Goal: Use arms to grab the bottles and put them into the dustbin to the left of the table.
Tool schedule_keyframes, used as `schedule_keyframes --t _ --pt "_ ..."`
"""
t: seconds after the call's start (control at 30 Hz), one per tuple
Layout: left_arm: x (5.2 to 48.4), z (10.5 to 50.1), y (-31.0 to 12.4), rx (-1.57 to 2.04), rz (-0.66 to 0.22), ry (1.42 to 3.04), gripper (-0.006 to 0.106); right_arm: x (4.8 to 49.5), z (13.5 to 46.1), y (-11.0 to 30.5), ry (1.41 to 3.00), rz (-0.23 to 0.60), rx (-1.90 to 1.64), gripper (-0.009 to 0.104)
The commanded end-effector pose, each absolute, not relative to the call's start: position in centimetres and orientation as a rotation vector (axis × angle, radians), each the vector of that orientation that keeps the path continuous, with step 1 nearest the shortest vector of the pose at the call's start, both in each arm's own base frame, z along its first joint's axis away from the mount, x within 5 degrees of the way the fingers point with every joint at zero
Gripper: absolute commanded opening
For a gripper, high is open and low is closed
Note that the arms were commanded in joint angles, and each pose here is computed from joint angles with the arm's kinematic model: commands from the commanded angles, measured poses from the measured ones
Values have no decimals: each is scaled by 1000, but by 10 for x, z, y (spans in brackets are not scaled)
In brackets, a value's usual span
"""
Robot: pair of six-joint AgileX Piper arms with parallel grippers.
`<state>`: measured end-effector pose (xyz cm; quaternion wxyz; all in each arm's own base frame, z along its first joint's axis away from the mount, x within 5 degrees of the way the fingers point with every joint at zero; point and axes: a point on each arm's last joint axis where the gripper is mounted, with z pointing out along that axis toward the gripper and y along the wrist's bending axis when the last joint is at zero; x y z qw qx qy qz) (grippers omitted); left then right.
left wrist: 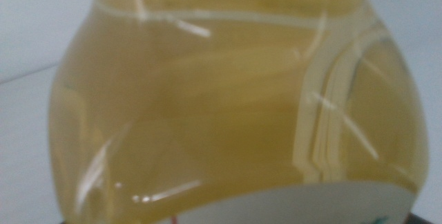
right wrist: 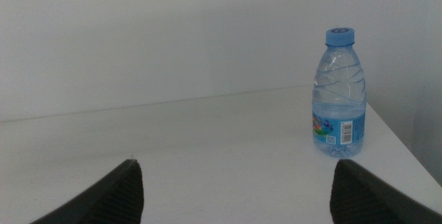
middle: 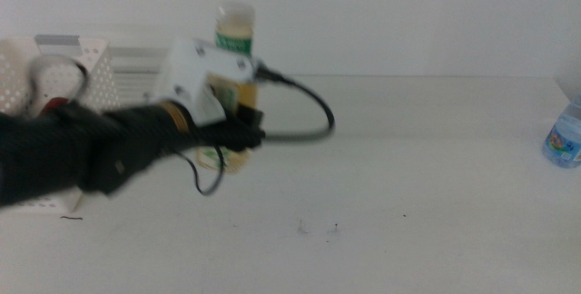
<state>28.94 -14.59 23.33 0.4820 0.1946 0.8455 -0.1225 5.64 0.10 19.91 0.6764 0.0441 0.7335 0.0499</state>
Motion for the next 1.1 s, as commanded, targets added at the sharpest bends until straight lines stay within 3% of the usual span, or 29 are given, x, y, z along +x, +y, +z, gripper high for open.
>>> schedule_keyframes --t 0.0,0.13,0.33,0.6,0.83,0.97,1.07 --pt "291 270 -137 439 -263 2074 -2 56 199 0 1639 97 97 85" --pt "299 303 -129 466 -196 2181 -2 56 199 0 1639 97 97 85" --pt "319 333 -98 507 -262 2326 -2 56 199 0 1639 97 97 85" --pt "360 364 -21 444 -205 2483 -2 56 199 0 1639 97 97 85" --pt "394 372 51 285 -117 2561 -2 56 199 0 1639 97 97 85" --pt "402 357 84 199 -3 2620 -2 56 199 0 1639 97 97 85" --pt "406 340 101 151 29 2672 -2 56 199 0 1639 97 97 85"
